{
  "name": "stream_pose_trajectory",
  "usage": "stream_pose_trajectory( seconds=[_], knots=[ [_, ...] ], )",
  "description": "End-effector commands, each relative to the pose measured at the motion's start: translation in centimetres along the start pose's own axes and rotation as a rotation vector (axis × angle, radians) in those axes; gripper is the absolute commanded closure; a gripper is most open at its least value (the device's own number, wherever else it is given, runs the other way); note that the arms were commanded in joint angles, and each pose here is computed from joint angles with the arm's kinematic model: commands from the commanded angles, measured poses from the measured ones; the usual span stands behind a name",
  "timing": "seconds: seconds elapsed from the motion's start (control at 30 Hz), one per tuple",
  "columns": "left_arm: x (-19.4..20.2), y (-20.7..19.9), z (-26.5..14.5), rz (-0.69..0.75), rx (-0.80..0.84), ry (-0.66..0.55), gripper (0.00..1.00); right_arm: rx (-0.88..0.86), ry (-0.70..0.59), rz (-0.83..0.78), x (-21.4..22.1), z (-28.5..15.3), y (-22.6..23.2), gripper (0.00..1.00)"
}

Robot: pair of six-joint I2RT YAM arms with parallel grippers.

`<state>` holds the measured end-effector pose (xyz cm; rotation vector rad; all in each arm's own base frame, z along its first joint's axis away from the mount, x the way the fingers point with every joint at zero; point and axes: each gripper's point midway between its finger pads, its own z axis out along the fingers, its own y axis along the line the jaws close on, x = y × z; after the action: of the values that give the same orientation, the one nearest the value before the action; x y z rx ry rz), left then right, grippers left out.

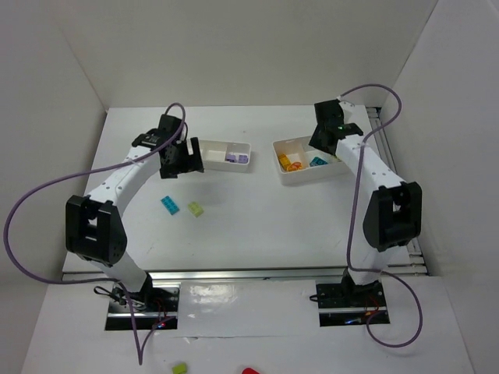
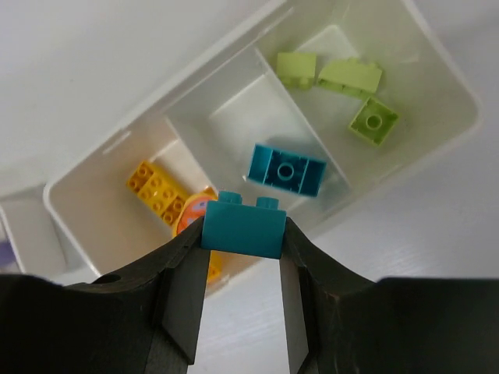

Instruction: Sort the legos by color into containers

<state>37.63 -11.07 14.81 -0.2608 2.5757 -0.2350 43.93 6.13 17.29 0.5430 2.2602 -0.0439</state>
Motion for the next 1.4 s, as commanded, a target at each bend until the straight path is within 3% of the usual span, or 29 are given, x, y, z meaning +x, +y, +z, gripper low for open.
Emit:
stream_pose_trajectory(
  seconds=[0.0,0.17,0.2,0.33,0.53,0.67,0.8,0.97,1.07,1.2,1.23,1.33,1.37],
  knots=[
    [0.9,3.3,-1.1,-0.122,-0.112,-0.006,0.04,0.032,-0.051,0.01,-2.4,2.8,0.0,0.72],
    [2.2,7.5,-0.6,-0.219,-0.279,0.006,0.04,0.047,-0.037,0.025,-3.3,6.6,-0.1,0.63],
    [3.2,7.9,-0.4,-0.241,-0.303,0.026,0.04,0.052,-0.026,0.011,-3.0,7.3,0.0,0.48],
    [3.9,10.6,0.2,-0.33,-0.363,0.047,0.05,0.019,-0.036,-0.004,-3.8,7.0,1.5,0.22],
    [7.8,13.3,2.2,-0.413,-0.45,0.174,0.05,-0.116,-0.099,-0.134,-2.8,1.3,5.8,0.18],
    [8.3,13.3,3.2,-0.44,-0.409,0.175,0.07,-0.365,-0.048,-0.305,2.8,-2.5,12.0,0.14],
    [9.0,13.2,4.8,-0.451,-0.408,0.215,0.1,-0.662,0.057,-0.546,11.8,-8.6,19.7,0.09],
    [9.2,13.2,6.1,-0.462,-0.405,0.226,0.16,-0.786,0.146,-0.76,21.1,-11.3,24.0,0.06],
    [9.3,13.6,6.5,-0.47,-0.412,0.231,0.19,-0.802,0.138,-0.837,23.8,-11.6,25.8,0.05],
    [9.3,13.6,6.9,-0.482,-0.398,0.236,0.39,-0.856,0.142,-0.846,25.5,-11.7,28.2,0.05],
    [9.2,14.0,6.9,-0.494,-0.402,0.234,0.52,-0.863,0.143,-0.864,26.2,-11.5,28.7,0.05],
    [8.7,14.2,6.1,-0.506,-0.395,0.21,0.69,-0.889,0.137,-0.864,26.9,-11.5,30.1,0.05],
    [8.0,14.8,5.5,-0.521,-0.392,0.186,0.79,-0.887,0.154,-0.882,28.4,-11.0,30.2,0.05]
  ],
)
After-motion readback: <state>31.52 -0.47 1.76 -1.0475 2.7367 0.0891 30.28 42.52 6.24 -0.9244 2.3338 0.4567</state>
